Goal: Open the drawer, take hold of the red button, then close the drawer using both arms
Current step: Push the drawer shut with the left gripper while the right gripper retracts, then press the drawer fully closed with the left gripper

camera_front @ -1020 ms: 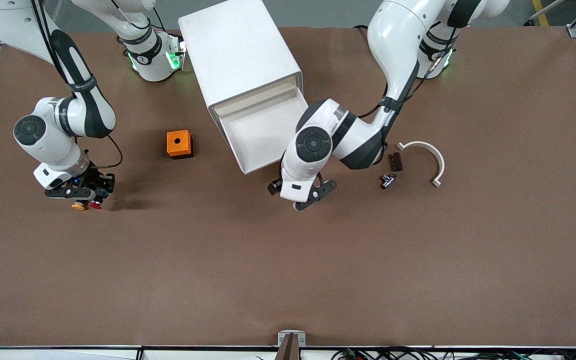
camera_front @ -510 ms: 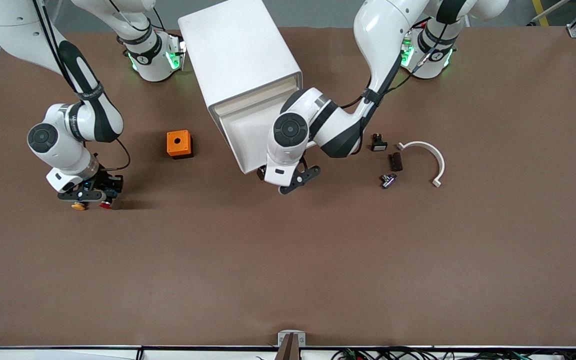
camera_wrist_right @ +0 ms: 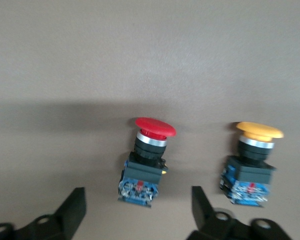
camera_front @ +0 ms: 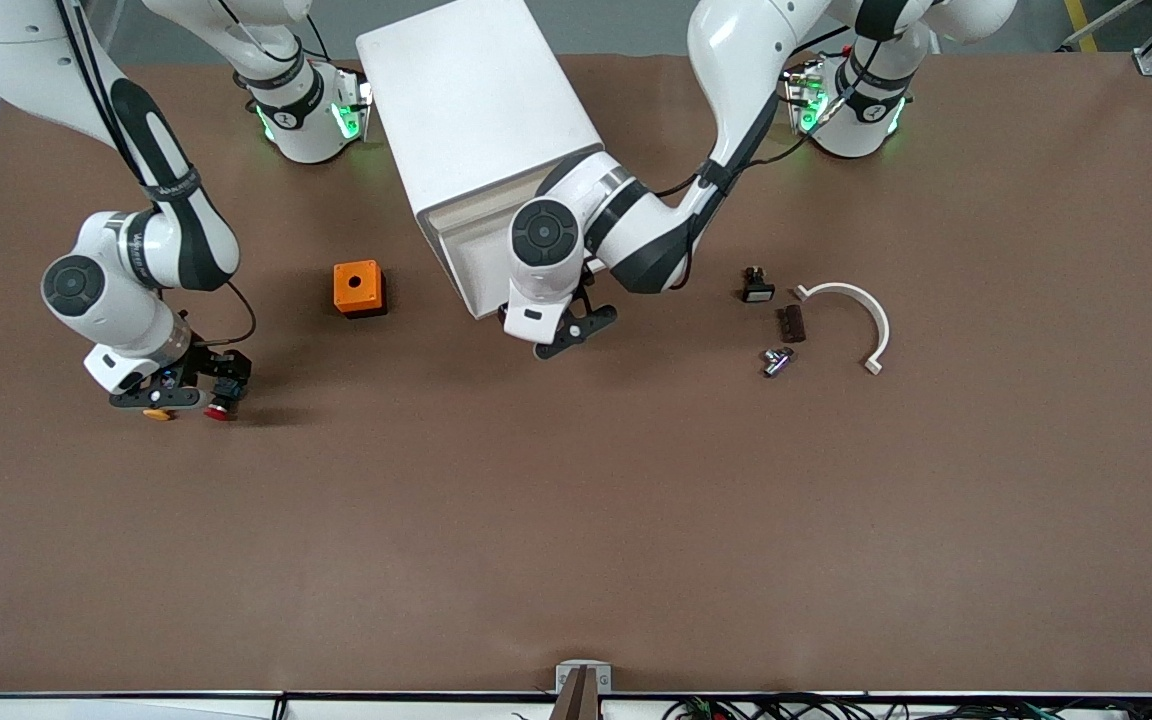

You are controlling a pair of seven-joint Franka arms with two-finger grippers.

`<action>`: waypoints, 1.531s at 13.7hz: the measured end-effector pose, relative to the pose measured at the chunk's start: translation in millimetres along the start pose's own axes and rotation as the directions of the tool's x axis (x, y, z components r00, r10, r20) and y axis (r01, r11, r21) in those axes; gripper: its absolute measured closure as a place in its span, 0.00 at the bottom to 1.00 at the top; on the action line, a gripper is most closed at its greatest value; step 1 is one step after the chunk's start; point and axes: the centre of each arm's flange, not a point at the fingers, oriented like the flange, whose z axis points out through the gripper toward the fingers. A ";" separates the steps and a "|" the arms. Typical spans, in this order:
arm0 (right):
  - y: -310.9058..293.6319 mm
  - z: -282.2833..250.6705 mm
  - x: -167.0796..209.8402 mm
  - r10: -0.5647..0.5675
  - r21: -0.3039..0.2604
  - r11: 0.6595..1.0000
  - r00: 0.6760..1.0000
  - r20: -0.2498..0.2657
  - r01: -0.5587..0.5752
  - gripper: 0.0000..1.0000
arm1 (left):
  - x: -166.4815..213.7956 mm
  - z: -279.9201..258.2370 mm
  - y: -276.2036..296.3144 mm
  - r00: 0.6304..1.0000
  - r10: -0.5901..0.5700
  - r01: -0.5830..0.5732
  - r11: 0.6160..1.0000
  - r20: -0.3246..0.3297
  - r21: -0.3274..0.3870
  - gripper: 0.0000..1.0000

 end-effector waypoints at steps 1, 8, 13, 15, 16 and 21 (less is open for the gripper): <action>-0.4 -20.8 7.9 -0.004 -0.003 1.000 1.000 0.022 0.004 0.00 | -5.6 0.5 0.2 1.000 0.005 -0.005 1.000 0.001 0.006 0.00; -11.2 -213.5 27.0 0.021 0.033 0.999 0.991 0.131 -0.025 0.00 | -45.0 5.6 2.8 0.999 0.032 -0.033 0.999 0.018 0.031 0.00; 9.9 -317.9 8.3 0.060 0.037 0.997 0.993 0.100 -0.064 0.00 | -73.1 11.7 4.6 0.998 0.048 -0.049 0.998 0.037 0.041 0.00; 14.5 -340.5 0.0 0.070 0.038 0.997 0.996 0.060 -0.073 0.00 | -79.8 12.5 5.1 0.998 0.049 -0.051 0.998 0.041 0.042 0.00; 15.3 -346.1 -2.8 0.072 0.038 0.997 0.996 0.050 -0.074 0.00 | -81.9 12.7 5.3 0.998 0.052 -0.054 0.998 0.043 0.042 0.00; 44.2 -346.8 -8.5 0.108 0.040 0.993 0.993 0.048 -0.109 0.00 | -102.6 15.8 6.0 0.995 0.080 -0.083 0.996 0.067 0.044 0.00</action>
